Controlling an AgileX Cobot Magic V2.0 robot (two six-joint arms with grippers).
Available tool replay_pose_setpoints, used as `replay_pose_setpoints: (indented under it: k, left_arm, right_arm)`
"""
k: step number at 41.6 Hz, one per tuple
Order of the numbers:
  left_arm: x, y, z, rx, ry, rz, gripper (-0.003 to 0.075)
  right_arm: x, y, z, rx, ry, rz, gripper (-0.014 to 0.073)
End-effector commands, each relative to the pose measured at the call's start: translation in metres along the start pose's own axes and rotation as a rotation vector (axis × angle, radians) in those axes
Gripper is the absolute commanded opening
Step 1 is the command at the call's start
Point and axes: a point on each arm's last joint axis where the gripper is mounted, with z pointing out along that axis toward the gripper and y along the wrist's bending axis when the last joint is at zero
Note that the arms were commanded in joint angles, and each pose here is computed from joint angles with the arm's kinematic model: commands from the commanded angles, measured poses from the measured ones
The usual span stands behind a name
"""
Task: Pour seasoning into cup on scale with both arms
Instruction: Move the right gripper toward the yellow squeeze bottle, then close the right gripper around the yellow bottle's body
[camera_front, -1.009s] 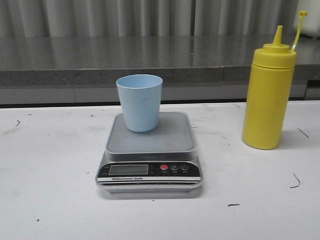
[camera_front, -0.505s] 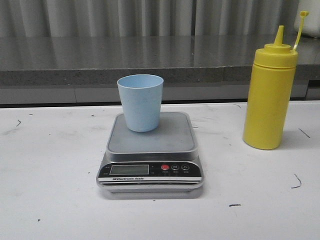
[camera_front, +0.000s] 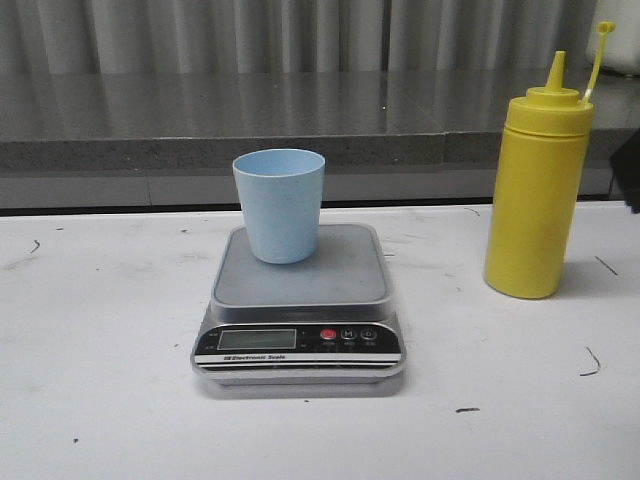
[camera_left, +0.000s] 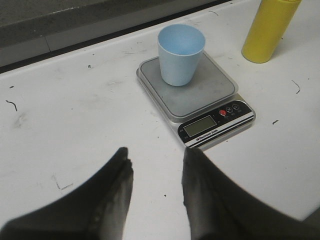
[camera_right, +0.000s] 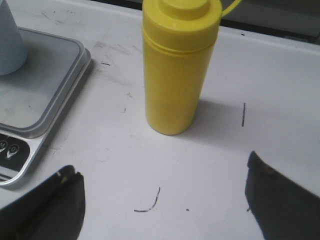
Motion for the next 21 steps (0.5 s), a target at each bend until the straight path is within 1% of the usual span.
replay_pose_setpoints:
  k: [1,9,21]
  left_arm:
    - [-0.014,-0.001,-0.006,0.005,-0.1,-0.012,0.0241]
    - [-0.014,-0.001,-0.006,0.005,-0.1,-0.012,0.0241]
    - [-0.014,-0.001,-0.006,0.005,-0.1,-0.012,0.0241]
  right_arm:
    - [-0.009,0.001,0.014,-0.008,-0.154,0.002,0.0662]
    - [0.009,0.001,0.052,-0.015,-0.236,0.003,0.0662]
    - [0.022,-0.002,0.101,-0.003,-0.359,0.029,0.0662]
